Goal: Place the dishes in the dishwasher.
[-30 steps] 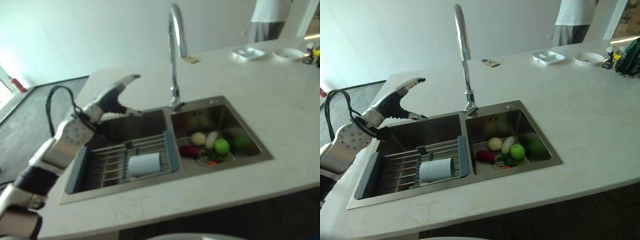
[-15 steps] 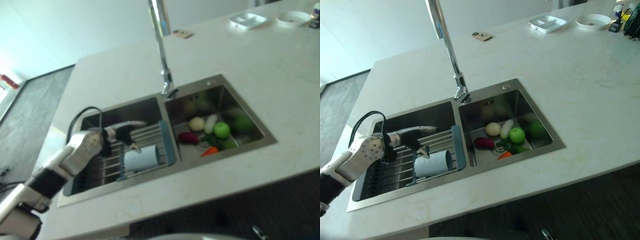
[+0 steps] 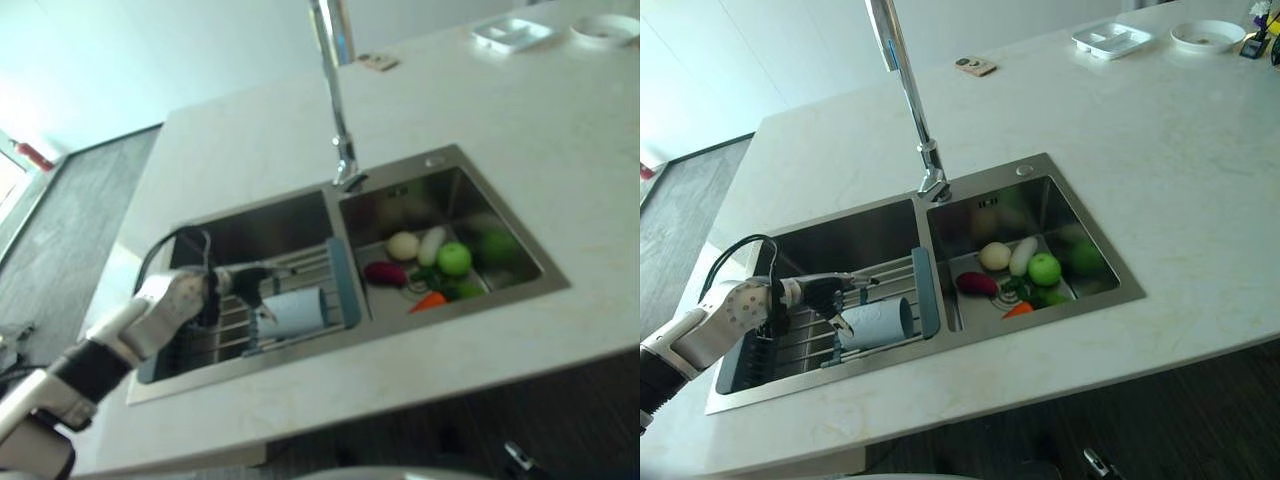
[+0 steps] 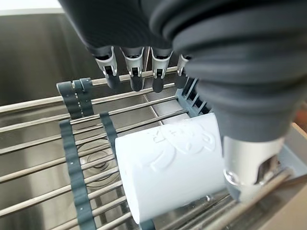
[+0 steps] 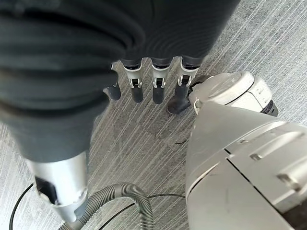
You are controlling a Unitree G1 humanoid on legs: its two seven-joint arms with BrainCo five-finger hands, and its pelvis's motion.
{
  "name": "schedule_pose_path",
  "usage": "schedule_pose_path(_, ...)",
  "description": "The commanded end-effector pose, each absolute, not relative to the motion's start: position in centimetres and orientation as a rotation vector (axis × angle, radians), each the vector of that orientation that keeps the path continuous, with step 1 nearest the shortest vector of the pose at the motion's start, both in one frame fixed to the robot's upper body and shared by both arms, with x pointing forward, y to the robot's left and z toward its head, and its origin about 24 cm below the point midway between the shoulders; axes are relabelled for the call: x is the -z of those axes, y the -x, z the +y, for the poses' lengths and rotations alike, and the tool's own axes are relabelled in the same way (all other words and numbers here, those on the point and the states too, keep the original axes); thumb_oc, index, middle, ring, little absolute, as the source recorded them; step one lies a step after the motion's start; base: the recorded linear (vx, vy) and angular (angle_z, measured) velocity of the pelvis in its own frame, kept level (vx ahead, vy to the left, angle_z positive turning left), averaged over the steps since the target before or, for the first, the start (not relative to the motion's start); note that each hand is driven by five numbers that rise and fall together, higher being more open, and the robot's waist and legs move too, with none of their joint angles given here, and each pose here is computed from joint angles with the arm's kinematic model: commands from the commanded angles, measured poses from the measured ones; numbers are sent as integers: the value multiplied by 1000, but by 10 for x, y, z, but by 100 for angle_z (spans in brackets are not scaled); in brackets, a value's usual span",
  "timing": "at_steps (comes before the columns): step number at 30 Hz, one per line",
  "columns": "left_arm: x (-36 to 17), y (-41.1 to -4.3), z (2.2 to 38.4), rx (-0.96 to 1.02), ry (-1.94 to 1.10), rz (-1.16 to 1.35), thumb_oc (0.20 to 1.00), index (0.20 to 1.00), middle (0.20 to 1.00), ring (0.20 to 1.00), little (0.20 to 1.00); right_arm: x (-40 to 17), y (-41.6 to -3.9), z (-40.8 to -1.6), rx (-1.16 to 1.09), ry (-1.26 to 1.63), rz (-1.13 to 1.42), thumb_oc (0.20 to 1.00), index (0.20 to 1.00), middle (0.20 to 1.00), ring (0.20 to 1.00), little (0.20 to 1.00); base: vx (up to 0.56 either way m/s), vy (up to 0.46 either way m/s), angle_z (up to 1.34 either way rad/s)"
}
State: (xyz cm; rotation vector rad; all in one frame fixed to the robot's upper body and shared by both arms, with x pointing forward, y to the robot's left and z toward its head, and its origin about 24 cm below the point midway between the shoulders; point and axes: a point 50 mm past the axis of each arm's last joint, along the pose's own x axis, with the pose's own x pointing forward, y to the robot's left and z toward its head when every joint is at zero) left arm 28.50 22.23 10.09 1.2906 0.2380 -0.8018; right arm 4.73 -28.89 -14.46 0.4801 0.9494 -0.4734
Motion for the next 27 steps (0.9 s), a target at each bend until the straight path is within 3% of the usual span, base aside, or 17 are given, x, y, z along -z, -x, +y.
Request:
schedule_pose_path(1, -132, -298, 236, 671, -1306, 186, 1000, 1000, 1000, 1000, 1000, 148, -52, -279, 478, -521, 924, 1000, 1000, 1000, 1000, 1000, 0, 0, 0)
schedule_pose_path(11, -128, -309, 247, 533, -1354, 157, 1000, 1000, 1000, 1000, 1000, 141, -72, -285, 441, -515, 858, 1000, 1000, 1000, 1000, 1000, -45, 2, -2)
schedule_pose_path(27, -117, -317, 233, 582, -1399, 173, 1000, 1000, 1000, 1000, 1000, 132, -106, -283, 375, -503, 777, 1000, 1000, 1000, 1000, 1000, -45, -3, -5)
